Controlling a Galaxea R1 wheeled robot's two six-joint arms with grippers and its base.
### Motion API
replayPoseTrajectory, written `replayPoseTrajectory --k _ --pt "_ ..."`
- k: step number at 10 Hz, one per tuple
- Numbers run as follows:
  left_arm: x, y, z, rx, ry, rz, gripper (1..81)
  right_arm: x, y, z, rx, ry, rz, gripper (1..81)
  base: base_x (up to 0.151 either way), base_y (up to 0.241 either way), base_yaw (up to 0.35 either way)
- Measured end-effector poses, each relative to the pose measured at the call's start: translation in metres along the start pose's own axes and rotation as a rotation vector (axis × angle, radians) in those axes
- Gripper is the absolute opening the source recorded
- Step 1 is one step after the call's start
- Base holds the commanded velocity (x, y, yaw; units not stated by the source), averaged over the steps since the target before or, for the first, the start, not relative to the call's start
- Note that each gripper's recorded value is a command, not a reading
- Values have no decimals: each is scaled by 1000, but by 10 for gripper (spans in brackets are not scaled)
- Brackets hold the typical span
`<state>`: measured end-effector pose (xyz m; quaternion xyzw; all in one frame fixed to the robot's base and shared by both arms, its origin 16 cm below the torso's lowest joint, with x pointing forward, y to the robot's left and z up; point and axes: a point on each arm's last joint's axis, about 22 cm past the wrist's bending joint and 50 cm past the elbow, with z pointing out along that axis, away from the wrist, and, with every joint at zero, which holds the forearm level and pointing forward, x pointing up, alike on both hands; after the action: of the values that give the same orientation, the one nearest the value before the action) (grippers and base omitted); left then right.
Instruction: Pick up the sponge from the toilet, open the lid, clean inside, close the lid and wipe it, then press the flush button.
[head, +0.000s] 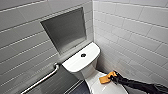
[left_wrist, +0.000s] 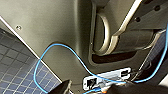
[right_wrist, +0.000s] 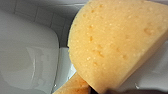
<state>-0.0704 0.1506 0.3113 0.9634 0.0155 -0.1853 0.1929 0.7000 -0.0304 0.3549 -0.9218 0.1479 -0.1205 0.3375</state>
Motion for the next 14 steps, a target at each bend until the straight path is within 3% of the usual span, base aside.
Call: replayPoseTrajectory --k 4,8,11,14 --pt "-4 1 1 -1 -7 -3 811 -6 5 -4 18 -4 12 10 0 0 0" --pt "-1 7 2 -4 -4 25 811 -55 24 -32 68 -61 45 10 0 0 0" --pt "-3 3 1 1 -8 25 811 -115 95 -59 11 -41 112 10 0 0 0" --pt "-5 -1 0 6 -9 24 811 -133 119 -75 -5 -7 133 10 0 0 0"
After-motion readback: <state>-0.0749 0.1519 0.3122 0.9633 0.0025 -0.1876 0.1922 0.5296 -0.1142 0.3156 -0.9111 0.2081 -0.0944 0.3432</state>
